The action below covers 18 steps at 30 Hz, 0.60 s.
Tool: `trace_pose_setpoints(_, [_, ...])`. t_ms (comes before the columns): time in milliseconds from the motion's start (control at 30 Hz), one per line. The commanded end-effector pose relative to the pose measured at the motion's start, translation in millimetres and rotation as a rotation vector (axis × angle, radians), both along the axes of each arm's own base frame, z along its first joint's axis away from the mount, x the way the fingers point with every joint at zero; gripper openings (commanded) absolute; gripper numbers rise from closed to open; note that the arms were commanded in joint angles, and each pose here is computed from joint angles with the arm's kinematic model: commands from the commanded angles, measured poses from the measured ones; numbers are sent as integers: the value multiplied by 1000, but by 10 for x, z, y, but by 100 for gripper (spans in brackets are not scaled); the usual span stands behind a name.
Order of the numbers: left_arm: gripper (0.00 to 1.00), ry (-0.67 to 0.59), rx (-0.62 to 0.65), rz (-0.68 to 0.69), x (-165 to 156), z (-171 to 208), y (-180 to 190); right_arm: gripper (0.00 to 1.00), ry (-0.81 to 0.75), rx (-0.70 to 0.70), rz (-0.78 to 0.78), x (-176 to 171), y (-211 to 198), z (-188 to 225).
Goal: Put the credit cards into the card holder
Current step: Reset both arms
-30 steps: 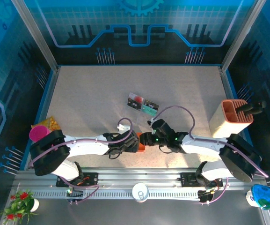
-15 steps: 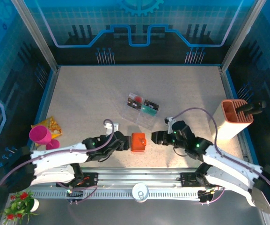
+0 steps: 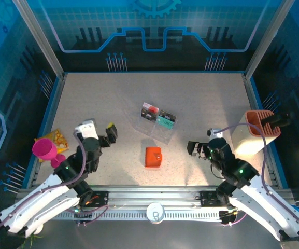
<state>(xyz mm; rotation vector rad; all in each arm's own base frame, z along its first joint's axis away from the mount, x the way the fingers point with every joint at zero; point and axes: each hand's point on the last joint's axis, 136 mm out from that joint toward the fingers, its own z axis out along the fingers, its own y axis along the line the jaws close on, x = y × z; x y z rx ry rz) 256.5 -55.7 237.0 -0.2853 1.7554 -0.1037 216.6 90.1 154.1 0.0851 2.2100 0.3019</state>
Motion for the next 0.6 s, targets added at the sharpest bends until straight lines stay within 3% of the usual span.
trace_pose_setpoints(0, [99, -120, 160, 82, 128, 318, 236, 100, -17, -182, -64, 162, -229, 125])
trace_pose_setpoints(133, [99, -119, 216, 120, 341, 325, 374, 100, -26, -266, -54, 382, -221, 191])
trace_pose_setpoints(367, [99, -11, 239, 167, 595, -279, 608, 100, -91, -378, -69, 760, -324, 201])
trace_pose_setpoints(567, [99, 75, 179, 231, 773, -728, 840, 100, -63, -440, -220, 961, -781, -76])
